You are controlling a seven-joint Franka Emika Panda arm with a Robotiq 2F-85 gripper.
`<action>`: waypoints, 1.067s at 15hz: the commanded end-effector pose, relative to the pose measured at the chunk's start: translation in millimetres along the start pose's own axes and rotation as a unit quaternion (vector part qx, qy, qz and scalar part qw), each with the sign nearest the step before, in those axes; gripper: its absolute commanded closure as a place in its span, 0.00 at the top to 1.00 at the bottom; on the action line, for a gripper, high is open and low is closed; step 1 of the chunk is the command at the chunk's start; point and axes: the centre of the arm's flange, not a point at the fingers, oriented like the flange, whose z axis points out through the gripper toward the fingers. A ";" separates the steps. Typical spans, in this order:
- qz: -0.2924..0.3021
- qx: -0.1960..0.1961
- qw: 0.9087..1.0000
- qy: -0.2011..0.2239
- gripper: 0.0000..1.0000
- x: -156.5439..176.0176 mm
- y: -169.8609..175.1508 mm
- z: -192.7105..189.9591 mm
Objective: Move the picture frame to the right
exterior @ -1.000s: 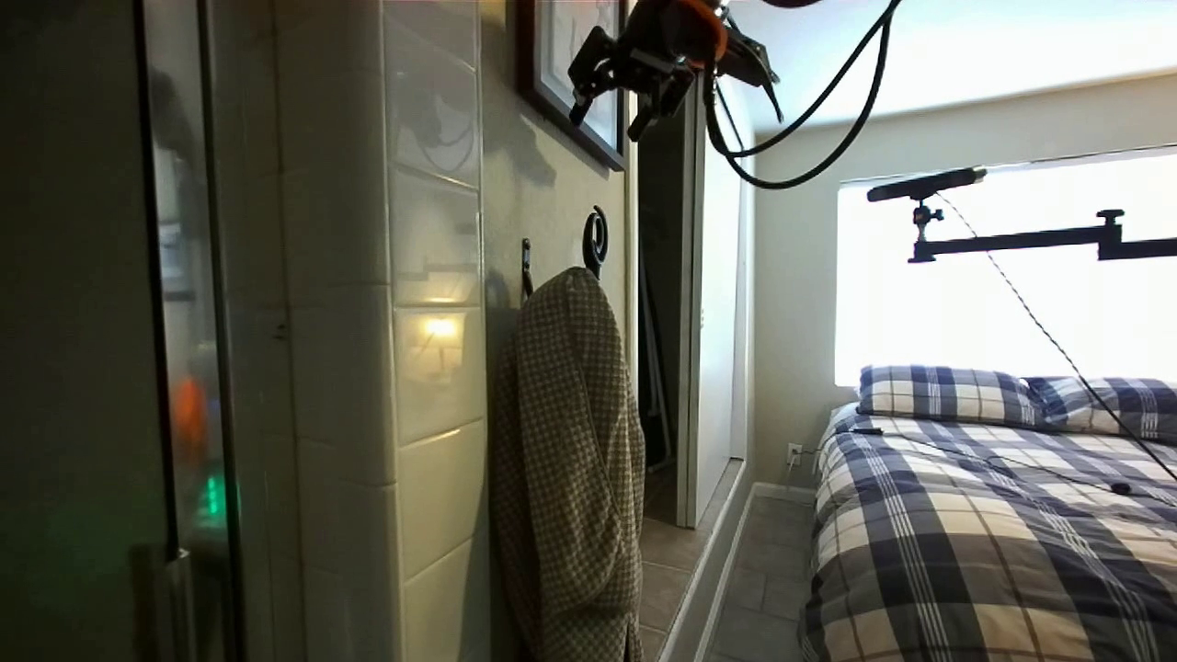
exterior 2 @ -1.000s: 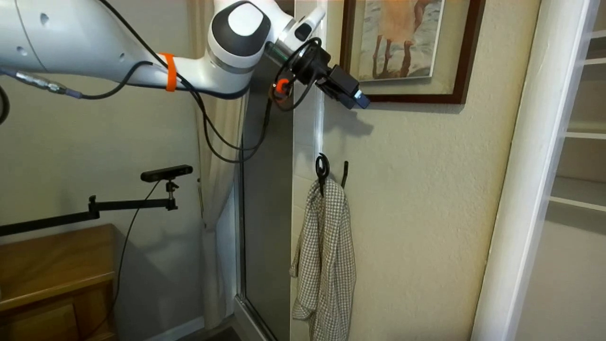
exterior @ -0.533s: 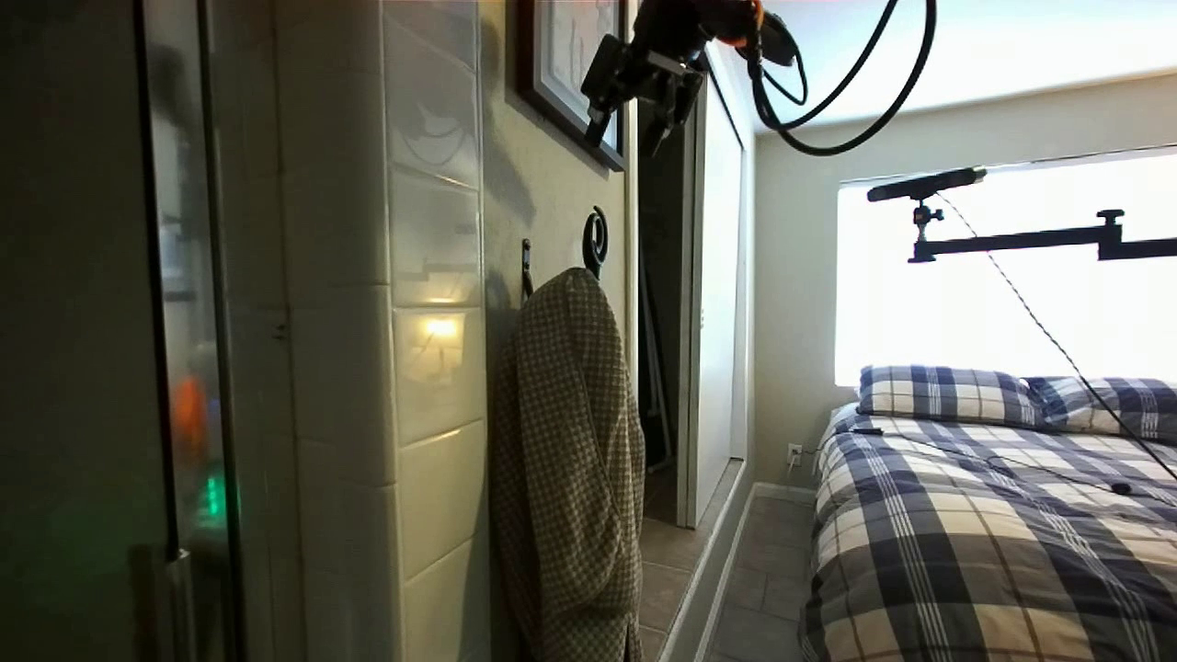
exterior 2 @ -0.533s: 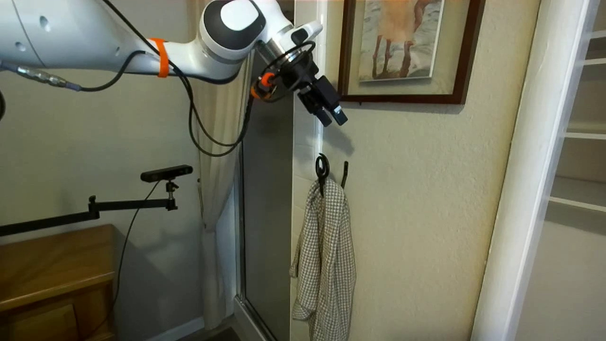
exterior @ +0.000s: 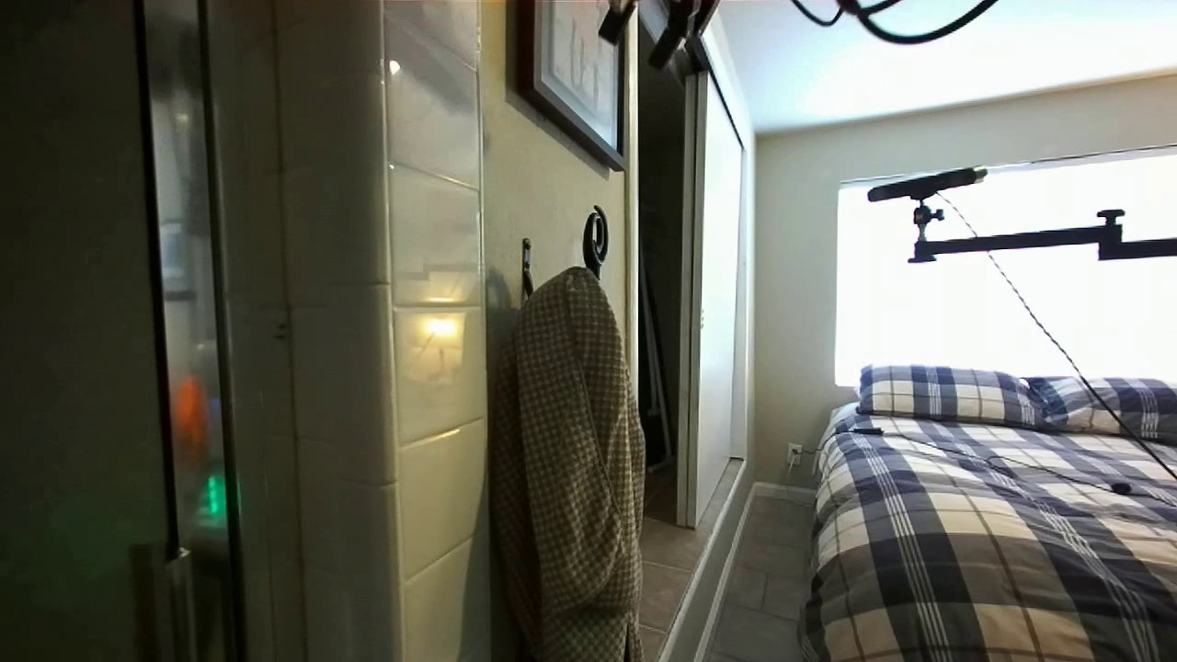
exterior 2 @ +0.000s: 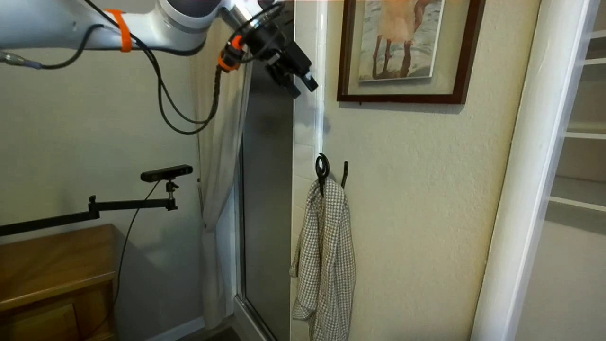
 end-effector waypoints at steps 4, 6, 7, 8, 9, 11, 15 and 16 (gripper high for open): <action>-0.086 0.074 0.993 0.019 1.00 -69.2 -3.2 -93.0; -0.103 0.071 0.991 0.042 1.00 -89.1 0.6 -118.7; -0.109 0.071 0.990 0.052 1.00 -99.3 5.6 -128.7; -0.110 0.070 0.989 0.064 1.00 -110.9 14.1 -136.6; -0.111 0.072 0.988 0.074 1.00 -122.7 21.1 -145.6; -0.111 0.103 0.984 0.094 1.00 -145.2 35.4 -160.4; -0.101 0.089 0.987 0.092 1.00 -129.7 35.4 -170.8; -0.101 0.091 0.986 0.094 1.00 -135.9 37.5 -172.3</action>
